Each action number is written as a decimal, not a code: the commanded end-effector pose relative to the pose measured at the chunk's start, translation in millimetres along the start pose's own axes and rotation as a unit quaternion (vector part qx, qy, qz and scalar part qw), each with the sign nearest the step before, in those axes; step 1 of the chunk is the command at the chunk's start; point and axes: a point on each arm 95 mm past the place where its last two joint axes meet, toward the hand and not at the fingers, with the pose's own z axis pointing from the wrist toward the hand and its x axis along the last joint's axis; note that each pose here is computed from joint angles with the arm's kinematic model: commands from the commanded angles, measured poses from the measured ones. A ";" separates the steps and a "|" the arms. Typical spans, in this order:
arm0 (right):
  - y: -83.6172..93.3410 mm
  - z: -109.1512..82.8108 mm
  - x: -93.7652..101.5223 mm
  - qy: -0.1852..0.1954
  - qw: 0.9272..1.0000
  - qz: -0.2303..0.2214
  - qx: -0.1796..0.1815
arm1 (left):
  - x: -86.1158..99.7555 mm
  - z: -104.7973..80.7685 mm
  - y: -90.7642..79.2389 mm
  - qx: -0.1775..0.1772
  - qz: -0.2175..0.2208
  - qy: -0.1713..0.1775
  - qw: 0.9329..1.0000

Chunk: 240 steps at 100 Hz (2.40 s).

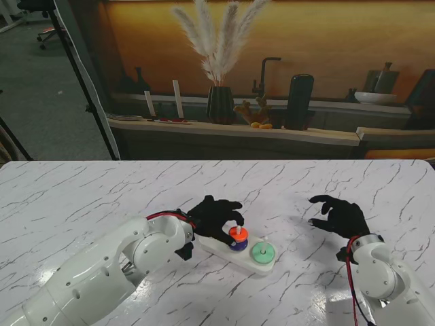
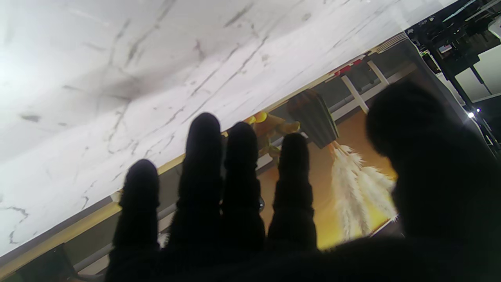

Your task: Move the three rings of the Hanoi Tower from the left rod to the right rod

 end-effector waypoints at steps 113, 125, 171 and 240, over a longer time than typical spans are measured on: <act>-6.2 -3.5 -0.1 -0.002 1.000 0.006 0.004 | 8.1 16.5 24.7 -0.064 0.103 0.043 0.992; -6.1 -3.6 -0.3 -0.003 1.000 0.006 0.004 | 8.8 17.6 26.2 -0.063 0.125 0.045 0.989; -5.8 -3.8 -0.7 -0.003 1.000 0.007 0.003 | 10.5 19.2 29.9 -0.070 0.146 0.044 0.986; -6.4 -4.3 -0.9 -0.005 1.000 0.007 0.004 | 11.7 20.2 31.8 -0.081 0.135 0.043 0.987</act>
